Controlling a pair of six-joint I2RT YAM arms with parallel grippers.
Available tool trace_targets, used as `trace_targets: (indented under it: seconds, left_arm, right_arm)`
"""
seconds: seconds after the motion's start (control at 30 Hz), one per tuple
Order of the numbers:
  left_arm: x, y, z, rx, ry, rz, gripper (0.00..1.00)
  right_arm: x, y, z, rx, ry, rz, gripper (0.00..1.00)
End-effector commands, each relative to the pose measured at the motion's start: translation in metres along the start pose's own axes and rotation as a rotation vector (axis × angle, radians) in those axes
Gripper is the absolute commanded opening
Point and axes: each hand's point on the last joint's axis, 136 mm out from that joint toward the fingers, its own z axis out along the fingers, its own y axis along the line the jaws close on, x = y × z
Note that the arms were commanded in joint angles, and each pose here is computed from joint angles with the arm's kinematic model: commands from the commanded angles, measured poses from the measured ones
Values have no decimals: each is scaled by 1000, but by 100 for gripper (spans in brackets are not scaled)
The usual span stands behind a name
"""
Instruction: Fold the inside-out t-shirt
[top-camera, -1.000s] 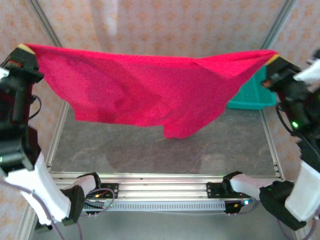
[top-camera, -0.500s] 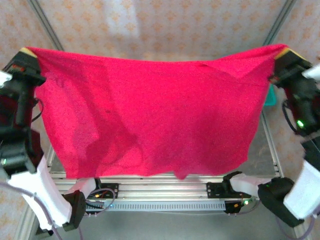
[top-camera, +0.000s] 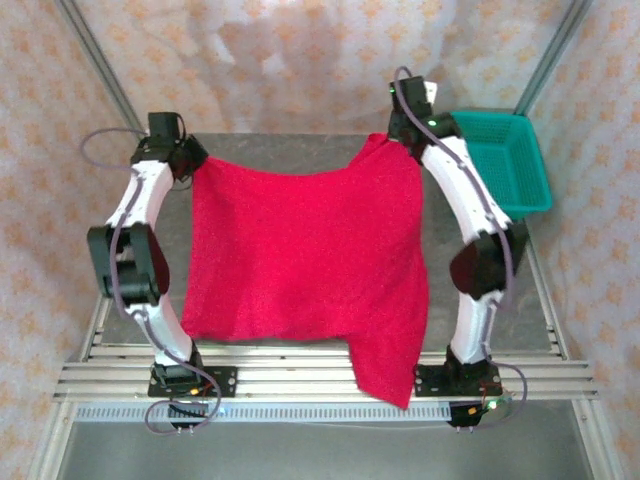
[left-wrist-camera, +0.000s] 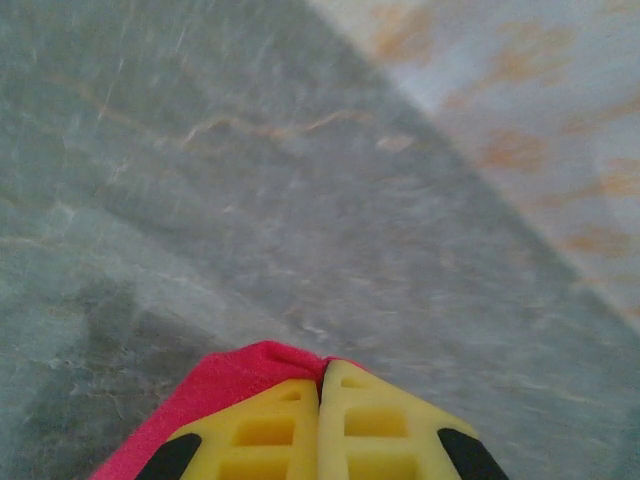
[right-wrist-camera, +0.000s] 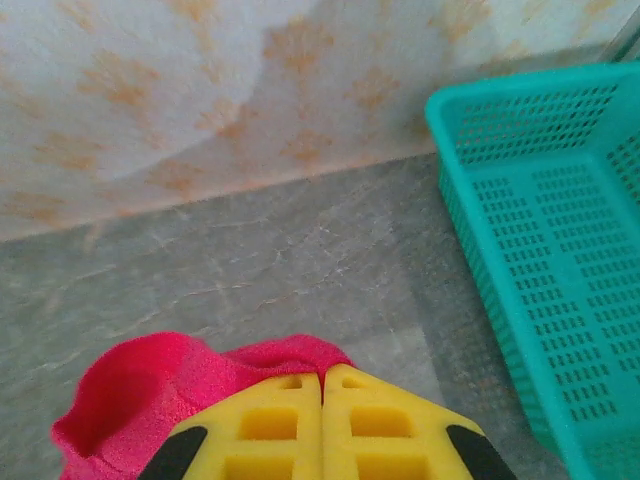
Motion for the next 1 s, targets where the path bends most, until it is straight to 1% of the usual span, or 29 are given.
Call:
trace_targets:
  seconds: [0.0,0.03,0.07,0.1,0.13,0.17,0.27,0.33,0.4,0.47,0.5,0.6,0.7,0.8,0.9,0.97]
  left_arm:
    - [-24,-5,30,-19,-58,25,29]
    - [-22,-2,40,-41,-38,24,50]
    - [-22,-2,44,-54,-27,32,63]
    - [-23,-4,45,-63,-19,47,71]
    - [-24,-5,41,-75,-24,51,74]
    - [-25,-6,35,-94,-35,87,75]
    - [-21,-7,8,-120,-64,90,75]
    - [-3,-10,-8,-101,-41,63,74]
    - [30,-21,-24,-14,12,43,73]
    - [68,-29,-27,77,82,32,73]
    - [87,-27,-28,99,115,18,73]
    - [128,-16,-22,135,206,-17,72]
    - [150,3,-10,101,252,-30,72]
    - [156,20,5,20,275,1,72]
    - [153,35,29,-58,288,6,73]
    - [147,47,49,-104,290,-3,73]
  right_arm:
    - [-10,-2,60,65,-2,69,22]
    - [-5,0,78,66,38,86,42]
    - [0,-1,88,74,63,105,58]
    - [5,-1,95,72,81,119,68]
    - [9,-1,96,71,96,125,71]
    - [15,-1,96,74,118,134,74]
    - [32,-5,87,77,179,156,75]
    - [48,-7,76,62,224,161,75]
    - [74,3,62,-19,314,163,74]
    - [104,13,47,-79,394,138,72]
    - [121,16,38,-101,431,121,72]
    - [174,22,21,-163,514,136,71]
    - [211,13,24,-164,538,194,71]
    - [239,1,44,-124,592,231,70]
    - [255,-12,72,-62,646,250,67]
    - [260,-21,89,-12,659,244,67]
